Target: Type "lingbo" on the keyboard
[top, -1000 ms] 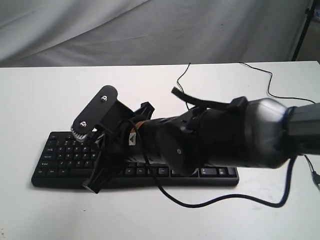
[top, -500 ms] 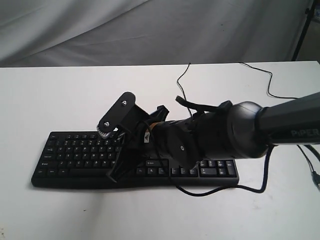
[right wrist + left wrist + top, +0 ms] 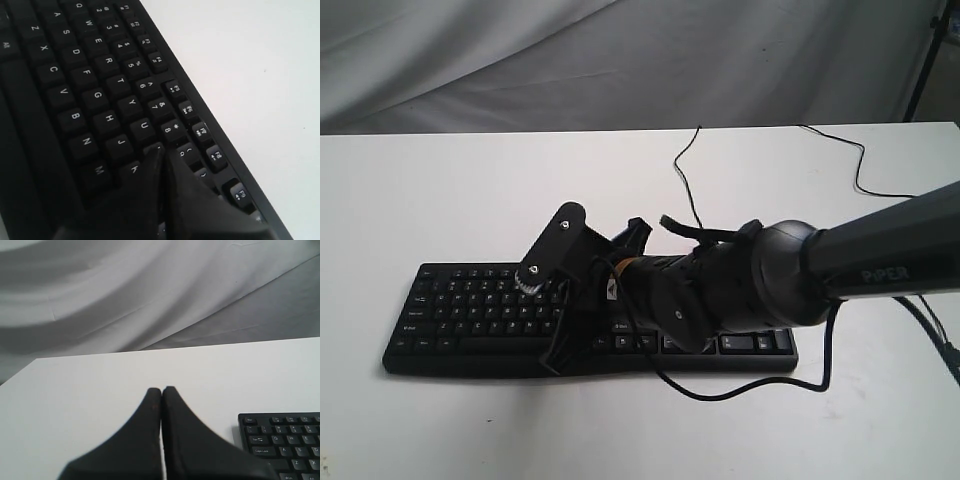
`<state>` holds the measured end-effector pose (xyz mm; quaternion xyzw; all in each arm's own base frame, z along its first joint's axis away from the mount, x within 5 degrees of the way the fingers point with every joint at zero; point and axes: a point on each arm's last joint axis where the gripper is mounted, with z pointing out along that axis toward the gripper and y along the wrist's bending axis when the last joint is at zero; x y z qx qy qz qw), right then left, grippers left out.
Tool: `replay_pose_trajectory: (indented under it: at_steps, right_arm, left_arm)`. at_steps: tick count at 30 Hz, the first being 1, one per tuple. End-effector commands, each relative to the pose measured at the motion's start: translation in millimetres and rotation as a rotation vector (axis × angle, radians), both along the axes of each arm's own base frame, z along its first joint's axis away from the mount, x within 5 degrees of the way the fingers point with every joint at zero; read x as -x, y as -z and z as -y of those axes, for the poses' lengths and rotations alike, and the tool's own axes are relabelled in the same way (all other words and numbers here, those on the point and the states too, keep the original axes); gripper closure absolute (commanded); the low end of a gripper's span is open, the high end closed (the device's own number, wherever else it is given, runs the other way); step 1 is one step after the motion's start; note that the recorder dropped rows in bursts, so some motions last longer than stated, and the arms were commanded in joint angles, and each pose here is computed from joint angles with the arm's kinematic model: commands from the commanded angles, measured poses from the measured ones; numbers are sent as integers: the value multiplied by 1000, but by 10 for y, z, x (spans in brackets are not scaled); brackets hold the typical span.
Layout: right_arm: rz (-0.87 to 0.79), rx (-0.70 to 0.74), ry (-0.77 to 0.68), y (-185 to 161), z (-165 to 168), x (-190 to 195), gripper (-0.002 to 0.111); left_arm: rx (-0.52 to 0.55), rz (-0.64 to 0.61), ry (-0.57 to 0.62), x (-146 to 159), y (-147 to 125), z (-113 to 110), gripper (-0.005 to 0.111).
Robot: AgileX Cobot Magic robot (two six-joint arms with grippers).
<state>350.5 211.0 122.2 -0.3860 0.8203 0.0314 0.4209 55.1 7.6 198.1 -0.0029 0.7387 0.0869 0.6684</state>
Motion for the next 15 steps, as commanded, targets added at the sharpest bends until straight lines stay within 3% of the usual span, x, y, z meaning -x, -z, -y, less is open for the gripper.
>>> replay_pose_trajectory:
  at_steps: [1,15]
  right_arm:
    - [32,8,-17,6,-6,-33,108]
    - [5,33,-29,104,-3,-23,108]
  left_arm:
    - [4,-4,4,-5,15,2,106]
    - [4,-4,4,-5,15,2,106]
